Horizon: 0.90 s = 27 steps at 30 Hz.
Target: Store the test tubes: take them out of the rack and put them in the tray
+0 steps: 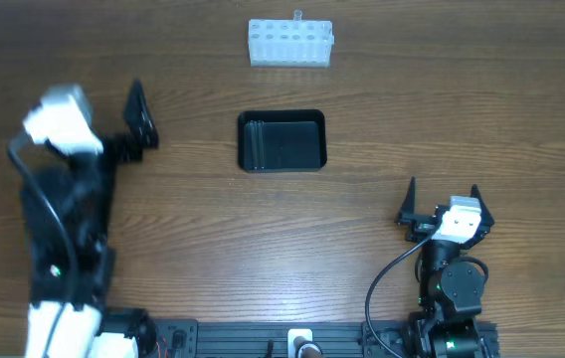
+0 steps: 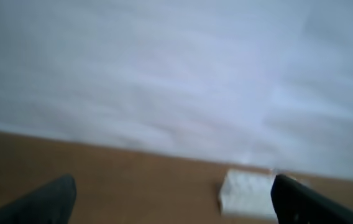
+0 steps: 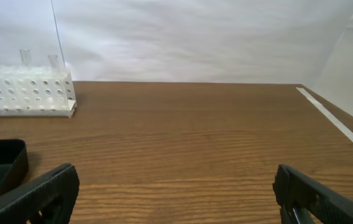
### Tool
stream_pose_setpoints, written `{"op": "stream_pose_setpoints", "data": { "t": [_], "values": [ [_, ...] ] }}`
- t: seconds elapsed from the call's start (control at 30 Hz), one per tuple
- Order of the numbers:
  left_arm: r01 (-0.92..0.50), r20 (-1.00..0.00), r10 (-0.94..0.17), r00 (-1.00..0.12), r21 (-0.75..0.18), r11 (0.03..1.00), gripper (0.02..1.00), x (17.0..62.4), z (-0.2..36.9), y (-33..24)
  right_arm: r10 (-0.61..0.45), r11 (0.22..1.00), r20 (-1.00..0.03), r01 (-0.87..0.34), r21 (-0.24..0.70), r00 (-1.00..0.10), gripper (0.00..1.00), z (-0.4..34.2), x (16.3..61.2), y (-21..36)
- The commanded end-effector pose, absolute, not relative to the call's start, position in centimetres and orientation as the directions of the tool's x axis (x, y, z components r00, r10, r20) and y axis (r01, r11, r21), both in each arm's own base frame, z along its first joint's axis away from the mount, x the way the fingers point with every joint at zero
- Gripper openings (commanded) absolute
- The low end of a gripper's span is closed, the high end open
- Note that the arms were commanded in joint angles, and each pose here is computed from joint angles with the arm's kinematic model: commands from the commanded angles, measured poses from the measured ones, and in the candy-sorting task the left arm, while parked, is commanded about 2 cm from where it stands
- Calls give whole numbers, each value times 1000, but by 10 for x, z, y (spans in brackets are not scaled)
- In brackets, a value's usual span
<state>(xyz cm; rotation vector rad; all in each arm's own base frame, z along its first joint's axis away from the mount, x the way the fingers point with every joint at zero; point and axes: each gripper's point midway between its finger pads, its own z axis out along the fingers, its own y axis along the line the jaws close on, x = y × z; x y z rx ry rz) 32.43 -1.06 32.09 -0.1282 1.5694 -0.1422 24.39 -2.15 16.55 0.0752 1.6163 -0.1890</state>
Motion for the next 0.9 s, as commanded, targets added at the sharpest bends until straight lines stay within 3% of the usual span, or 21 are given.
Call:
{"op": "stream_pose_setpoints", "data": {
  "t": [0.03, 0.53, 0.9],
  "values": [
    [62, -988, -157, 17, -155, 986, 996, 297, 268, -17, -72, 980, -996, 183, -81, -58, 991, 164, 243, -25],
    [73, -990, -112, 84, -106, 992, 996, 257, 221, -16, -72, 980, -996, 183, -81, -58, 991, 164, 243, -25],
    [46, -994, -108, -8, -108, 993, 998, 253, 176, -11, -71, 980, -996, 183, -81, -58, 993, 164, 243, -25]
  ]
}}
